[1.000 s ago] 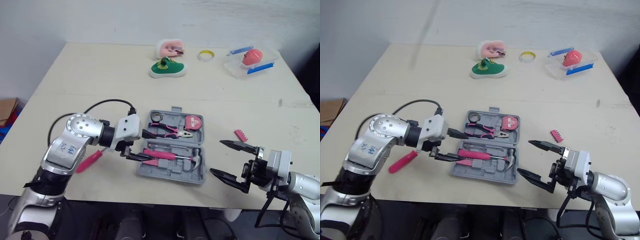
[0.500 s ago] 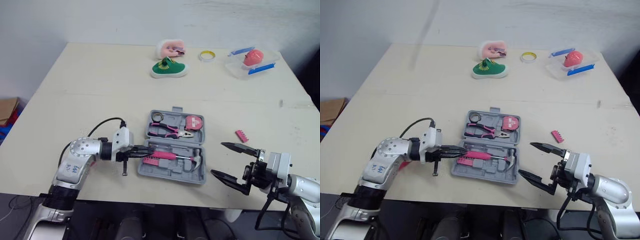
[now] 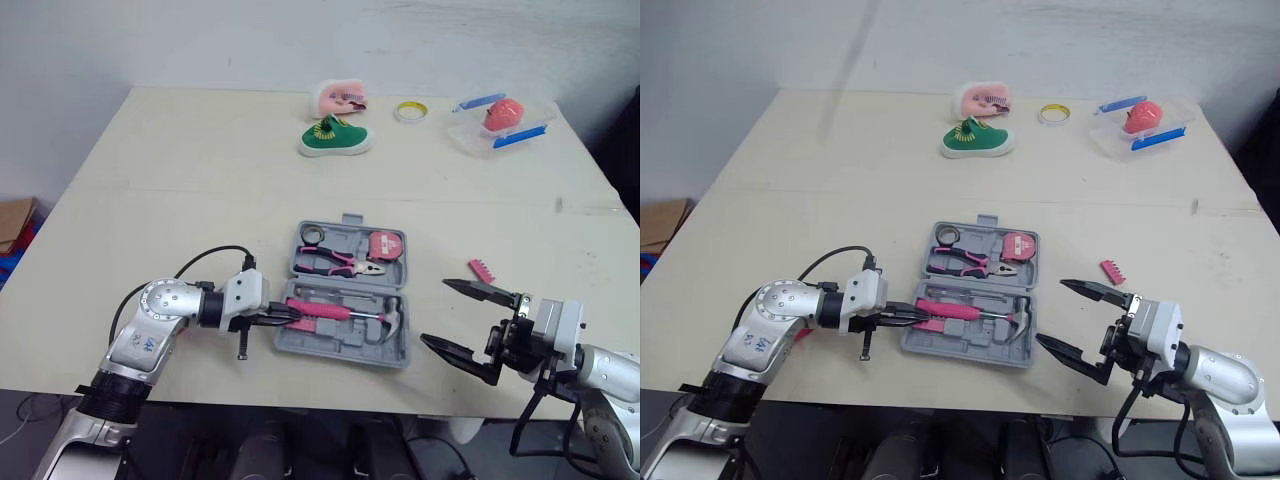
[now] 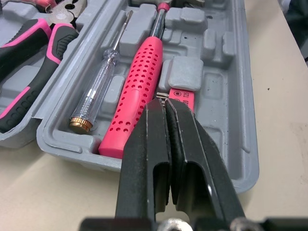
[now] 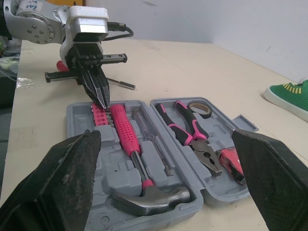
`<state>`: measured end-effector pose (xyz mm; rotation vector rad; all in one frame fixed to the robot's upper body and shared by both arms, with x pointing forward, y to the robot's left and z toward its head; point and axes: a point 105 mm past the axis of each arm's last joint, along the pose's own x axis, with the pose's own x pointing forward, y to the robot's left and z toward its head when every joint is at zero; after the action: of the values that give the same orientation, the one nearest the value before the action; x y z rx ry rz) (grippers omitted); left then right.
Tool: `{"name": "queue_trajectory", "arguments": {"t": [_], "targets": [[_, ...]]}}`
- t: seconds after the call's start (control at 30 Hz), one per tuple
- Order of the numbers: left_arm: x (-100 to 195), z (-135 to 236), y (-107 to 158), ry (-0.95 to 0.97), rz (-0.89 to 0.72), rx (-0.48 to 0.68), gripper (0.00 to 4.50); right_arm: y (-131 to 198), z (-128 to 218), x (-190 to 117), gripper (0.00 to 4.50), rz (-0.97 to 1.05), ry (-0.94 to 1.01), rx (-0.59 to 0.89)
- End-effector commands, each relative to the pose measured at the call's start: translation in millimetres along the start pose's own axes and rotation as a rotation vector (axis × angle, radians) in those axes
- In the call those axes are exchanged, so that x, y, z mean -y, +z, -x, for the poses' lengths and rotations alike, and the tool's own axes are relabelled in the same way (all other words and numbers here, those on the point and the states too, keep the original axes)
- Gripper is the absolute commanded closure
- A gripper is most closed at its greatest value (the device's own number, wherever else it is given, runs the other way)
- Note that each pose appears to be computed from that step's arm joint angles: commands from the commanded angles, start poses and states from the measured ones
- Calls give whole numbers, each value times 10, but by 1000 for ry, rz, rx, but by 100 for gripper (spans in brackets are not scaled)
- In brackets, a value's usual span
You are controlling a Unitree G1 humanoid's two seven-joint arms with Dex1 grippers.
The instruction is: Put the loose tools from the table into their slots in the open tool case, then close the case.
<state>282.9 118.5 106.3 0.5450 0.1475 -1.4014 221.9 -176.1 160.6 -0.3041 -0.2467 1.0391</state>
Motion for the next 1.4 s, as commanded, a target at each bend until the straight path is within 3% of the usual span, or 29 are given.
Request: {"name": "queue_trajectory", "arguments": {"t": [0.03, 0.2, 0.27, 0.47, 0.6, 0.7, 0.8, 0.97, 1.0, 1.4], "targets": [[149, -58, -304, -74, 3, -176, 446, 112, -32, 15, 0, 43, 3, 11], [125, -79, -505, -42, 90, -316, 446, 122, -55, 36, 0, 47, -1, 12], [117, -102, -499, -39, 87, -314, 446, 123, -54, 46, 0, 49, -4, 11], [-8, -151, -57, 30, 24, -3, 446, 122, 42, 103, 0, 58, -33, -11], [-100, 76, 324, 87, 71, 259, 446, 90, 225, 240, 0, 86, -110, -54], [-370, 607, 179, 325, 156, 268, 366, 26, 593, 465, 0, 133, -272, -126], [-543, 1109, -11, 530, 180, 231, 243, -22, 843, 525, 0, 169, -371, -178], [-519, 1792, -400, 770, 207, 110, 25, -141, 1343, 594, 0, 210, -587, -270], [-490, 1913, -499, 819, 220, 70, 6, -171, 1436, 592, 0, 203, -628, -285], [99, 2763, -927, 1119, 367, -55, 6, -364, 2332, 350, 0, 145, -971, -468]]}}
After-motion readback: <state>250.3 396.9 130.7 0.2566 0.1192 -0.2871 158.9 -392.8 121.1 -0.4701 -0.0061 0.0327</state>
